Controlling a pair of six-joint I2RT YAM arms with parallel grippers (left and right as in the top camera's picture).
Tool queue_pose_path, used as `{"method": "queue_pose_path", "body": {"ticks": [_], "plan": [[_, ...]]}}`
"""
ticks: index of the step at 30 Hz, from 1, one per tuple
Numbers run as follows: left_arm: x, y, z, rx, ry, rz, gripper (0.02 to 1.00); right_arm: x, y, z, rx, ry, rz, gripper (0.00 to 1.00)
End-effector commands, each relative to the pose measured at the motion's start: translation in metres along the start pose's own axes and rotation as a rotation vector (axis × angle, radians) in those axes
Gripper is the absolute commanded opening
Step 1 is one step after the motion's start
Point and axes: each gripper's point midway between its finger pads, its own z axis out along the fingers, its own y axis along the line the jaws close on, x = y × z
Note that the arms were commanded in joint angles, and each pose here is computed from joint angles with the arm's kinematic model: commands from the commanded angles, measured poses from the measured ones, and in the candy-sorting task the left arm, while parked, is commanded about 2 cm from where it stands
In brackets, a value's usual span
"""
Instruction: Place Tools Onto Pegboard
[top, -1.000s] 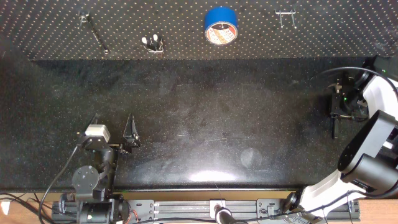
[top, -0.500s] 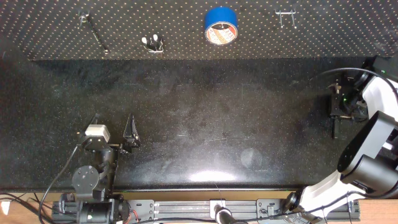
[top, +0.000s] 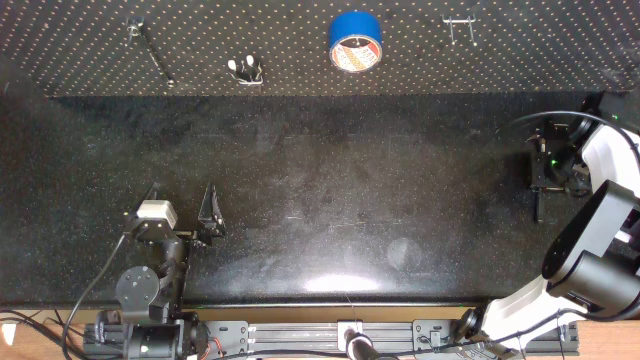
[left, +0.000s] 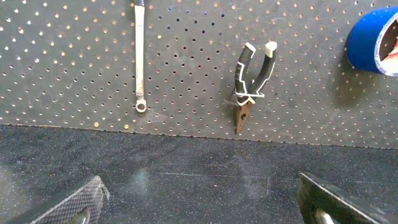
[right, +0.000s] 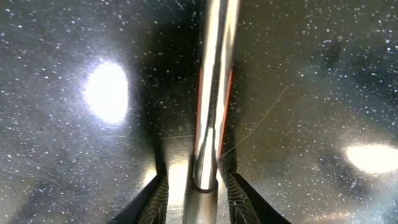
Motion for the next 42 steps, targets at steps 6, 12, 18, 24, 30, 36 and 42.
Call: {"method": "queue_pose_path", "body": {"ticks": [6, 12, 18, 24, 30, 36, 42], "plan": [[0.0, 0.004, 0.0, -0.018, -0.001, -0.003, 0.996, 0.005, 0.01, 0.006, -0.03, 0.012, -0.033, 0.345], [0.0, 0.004, 0.0, -0.018, -0.001, -0.003, 0.996, 0.006, 0.006, 0.007, -0.008, 0.017, -0.033, 0.255], [0.001, 0.004, 0.0, -0.018, -0.001, -0.004, 0.998, 0.014, 0.009, 0.026, 0.001, 0.013, -0.04, 0.106], [0.0, 0.004, 0.0, -0.018, -0.001, -0.003, 0.996, 0.019, 0.011, 0.03, -0.005, 0.026, -0.04, 0.077], [0.0, 0.004, 0.0, -0.018, -0.001, -0.003, 0.996, 0.018, 0.012, 0.028, -0.007, 0.018, -0.037, 0.075], [0.0, 0.004, 0.0, -0.018, -0.001, -0.003, 0.996, 0.007, 0.024, 0.007, -0.061, -0.068, -0.006, 0.075], [0.0, 0.004, 0.0, -0.018, -0.001, -0.003, 0.996, -0.003, 0.026, -0.056, -0.042, -0.249, 0.047, 0.075]]}}
